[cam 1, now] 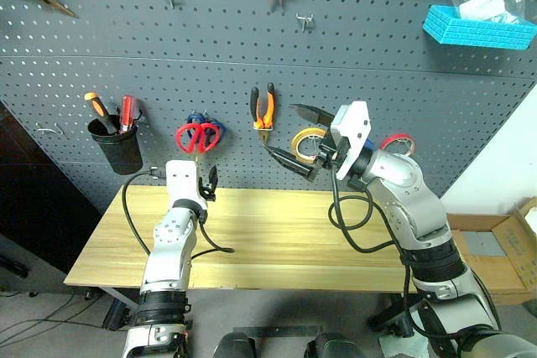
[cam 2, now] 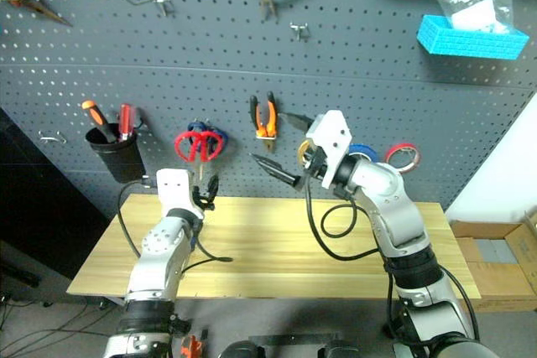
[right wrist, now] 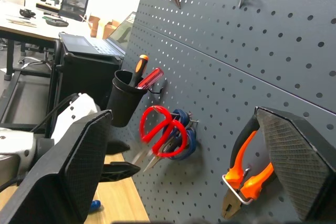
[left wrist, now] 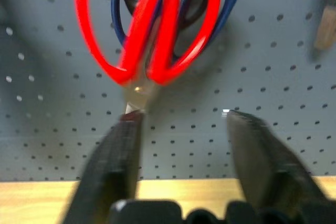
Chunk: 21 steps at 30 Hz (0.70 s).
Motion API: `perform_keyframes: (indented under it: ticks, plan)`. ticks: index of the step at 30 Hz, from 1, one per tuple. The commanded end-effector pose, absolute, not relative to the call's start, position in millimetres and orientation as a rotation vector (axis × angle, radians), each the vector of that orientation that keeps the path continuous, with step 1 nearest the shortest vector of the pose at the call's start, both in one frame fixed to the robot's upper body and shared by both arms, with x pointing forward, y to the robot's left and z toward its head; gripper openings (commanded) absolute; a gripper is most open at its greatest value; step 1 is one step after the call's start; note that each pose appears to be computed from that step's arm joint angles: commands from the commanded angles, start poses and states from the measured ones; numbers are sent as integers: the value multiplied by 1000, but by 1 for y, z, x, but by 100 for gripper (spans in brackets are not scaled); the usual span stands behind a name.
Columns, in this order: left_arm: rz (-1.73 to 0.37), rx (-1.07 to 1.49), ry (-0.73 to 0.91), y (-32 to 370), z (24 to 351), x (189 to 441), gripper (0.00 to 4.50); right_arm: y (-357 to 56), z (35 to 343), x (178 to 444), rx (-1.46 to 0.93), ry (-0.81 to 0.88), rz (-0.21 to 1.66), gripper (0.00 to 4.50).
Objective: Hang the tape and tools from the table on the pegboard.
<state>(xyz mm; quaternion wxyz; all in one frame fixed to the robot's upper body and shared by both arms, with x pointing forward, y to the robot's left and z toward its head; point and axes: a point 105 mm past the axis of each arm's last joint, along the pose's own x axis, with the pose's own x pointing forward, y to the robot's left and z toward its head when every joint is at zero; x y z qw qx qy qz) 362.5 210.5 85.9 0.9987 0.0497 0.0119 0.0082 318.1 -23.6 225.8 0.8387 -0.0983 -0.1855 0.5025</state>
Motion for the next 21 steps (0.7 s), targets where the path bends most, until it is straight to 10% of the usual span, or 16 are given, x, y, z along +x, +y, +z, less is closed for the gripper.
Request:
perform_keyframes:
  ticks: [1,21]
  plan:
    - [8,119,-14,211,96,365,405,-25,240,311,-229,-462,1059,450]
    - [64,247,373,259,21,300,445,-12,165,275,-336,-212,1283,450]
